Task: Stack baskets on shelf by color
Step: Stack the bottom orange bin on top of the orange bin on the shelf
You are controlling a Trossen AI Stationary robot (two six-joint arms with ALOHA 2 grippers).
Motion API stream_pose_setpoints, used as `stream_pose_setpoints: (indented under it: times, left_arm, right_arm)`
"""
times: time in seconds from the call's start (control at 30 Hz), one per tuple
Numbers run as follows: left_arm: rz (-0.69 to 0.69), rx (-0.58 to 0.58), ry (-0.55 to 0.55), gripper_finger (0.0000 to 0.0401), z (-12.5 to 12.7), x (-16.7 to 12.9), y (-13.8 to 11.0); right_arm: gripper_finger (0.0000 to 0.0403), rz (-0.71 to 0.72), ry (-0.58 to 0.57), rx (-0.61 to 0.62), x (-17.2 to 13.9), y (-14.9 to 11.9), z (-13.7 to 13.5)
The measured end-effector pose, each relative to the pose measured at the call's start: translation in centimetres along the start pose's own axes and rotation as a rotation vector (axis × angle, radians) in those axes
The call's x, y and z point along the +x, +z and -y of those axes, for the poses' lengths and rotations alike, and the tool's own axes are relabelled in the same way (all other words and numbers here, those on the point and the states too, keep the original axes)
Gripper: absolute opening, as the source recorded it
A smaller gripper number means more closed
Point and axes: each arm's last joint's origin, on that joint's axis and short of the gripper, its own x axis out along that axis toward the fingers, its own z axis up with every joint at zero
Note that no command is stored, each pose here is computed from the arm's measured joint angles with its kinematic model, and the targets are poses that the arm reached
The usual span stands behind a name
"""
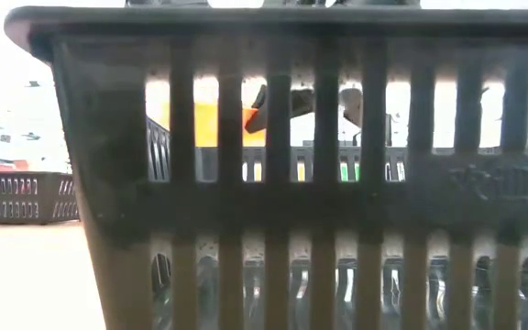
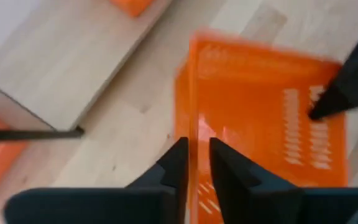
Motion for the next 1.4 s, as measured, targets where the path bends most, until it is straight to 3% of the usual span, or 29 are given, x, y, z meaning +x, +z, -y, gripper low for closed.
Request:
stream_pose_setpoints:
  times: [0.13,0.3,0.43,0.53,0.67,0.83,1.03,1.4]
  left_arm:
    - [0.064,0.048,-0.013,0.0117,-0.5,-1.1,0.3]
    - [0.248,0.041,0.078,0.0168,-2.6,-5.2,0.6]
    - [0.45,0.022,0.176,0.0182,-3.8,-8.8,-0.5]
    - [0.587,0.013,0.179,0.0183,-4.1,-10.1,-1.7]
    - [0.681,0.054,0.127,0.0184,-4.1,-8.9,-4.0]
    - [0.722,0.066,0.128,0.0184,-4.7,-5.0,-6.6]
    - [0.765,0.03,0.138,0.0184,-5.1,-1.8,-8.0]
    - [0.796,0.005,0.152,0.0184,-5.7,-1.4,-7.8]
  right_arm:
    - [0.0003,0.068,0.089,0.134,-2.1,1.8,1.7]
    - [0.0002,-0.108,-0.156,0.179,-5.4,2.1,5.7]
    - [0.0002,-0.125,-0.245,0.363,-7.4,-0.7,10.2]
    - [0.0001,-0.133,-0.227,0.524,-7.7,-4.5,12.6]
    - [0.0001,-0.191,-0.196,0.625,-7.0,-9.4,13.5]
    - [0.0001,-0.162,-0.148,0.659,-5.9,-12.0,12.9]
    - [0.0001,-0.103,-0.132,0.678,-5.1,-13.3,12.5]
    - [0.0016,-0.124,-0.128,0.701,-4.4,-14.5,11.8]
